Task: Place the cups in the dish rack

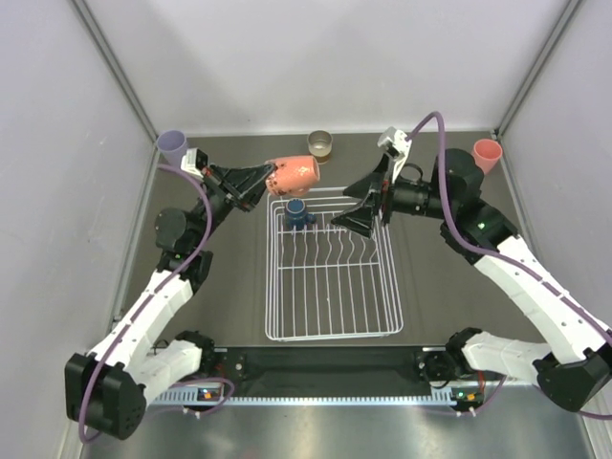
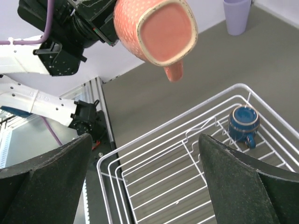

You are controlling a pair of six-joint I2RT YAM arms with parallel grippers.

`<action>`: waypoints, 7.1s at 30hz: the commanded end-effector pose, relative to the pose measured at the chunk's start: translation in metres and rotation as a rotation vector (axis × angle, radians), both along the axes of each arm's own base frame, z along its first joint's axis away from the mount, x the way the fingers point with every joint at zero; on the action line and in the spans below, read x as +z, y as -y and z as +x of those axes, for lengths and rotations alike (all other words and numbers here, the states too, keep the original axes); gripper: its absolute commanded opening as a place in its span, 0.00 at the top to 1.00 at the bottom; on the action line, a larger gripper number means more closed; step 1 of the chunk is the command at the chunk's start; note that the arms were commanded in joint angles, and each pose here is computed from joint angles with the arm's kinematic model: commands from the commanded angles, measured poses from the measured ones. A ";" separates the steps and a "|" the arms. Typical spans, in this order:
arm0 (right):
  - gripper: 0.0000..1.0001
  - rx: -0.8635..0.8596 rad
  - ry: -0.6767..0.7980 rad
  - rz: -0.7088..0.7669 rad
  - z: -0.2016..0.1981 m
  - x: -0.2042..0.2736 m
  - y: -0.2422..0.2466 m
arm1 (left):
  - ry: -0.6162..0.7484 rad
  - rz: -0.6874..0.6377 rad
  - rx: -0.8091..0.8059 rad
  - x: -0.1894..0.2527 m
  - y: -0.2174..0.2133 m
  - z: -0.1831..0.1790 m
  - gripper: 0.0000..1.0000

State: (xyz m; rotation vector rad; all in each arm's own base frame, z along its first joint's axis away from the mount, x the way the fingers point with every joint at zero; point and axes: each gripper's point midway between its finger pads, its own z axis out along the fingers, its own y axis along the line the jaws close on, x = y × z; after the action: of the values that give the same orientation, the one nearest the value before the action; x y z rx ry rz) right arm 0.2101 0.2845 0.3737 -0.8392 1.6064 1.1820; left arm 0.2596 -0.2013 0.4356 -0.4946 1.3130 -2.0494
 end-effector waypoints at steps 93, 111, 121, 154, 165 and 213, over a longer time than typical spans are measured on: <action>1.00 0.317 0.345 0.009 0.000 0.039 -0.089 | -0.162 -0.120 -0.036 -0.042 -0.013 -0.046 0.23; 1.00 0.157 0.558 -0.400 0.055 -0.017 -0.023 | -0.301 0.413 0.319 -0.126 -0.045 -0.041 0.19; 1.00 0.114 0.621 -0.769 0.116 -0.083 0.015 | -0.176 0.648 0.384 -0.114 -0.059 -0.056 0.23; 1.00 0.228 0.454 -0.986 0.183 -0.192 0.033 | -0.112 0.870 0.344 -0.147 -0.059 -0.056 0.23; 1.00 0.238 0.432 -0.977 0.188 -0.201 0.027 | -0.092 0.871 0.337 -0.143 -0.057 -0.056 0.22; 1.00 0.300 0.298 -0.999 0.194 -0.266 0.026 | -0.087 0.907 0.319 -0.148 -0.054 -0.052 0.21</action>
State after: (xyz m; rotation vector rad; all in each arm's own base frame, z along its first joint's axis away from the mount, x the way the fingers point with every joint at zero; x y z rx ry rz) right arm 0.3913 0.2506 0.0922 -1.8769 1.8846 0.3188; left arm 0.2059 -0.1466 0.2656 -0.3803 1.9499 -1.0092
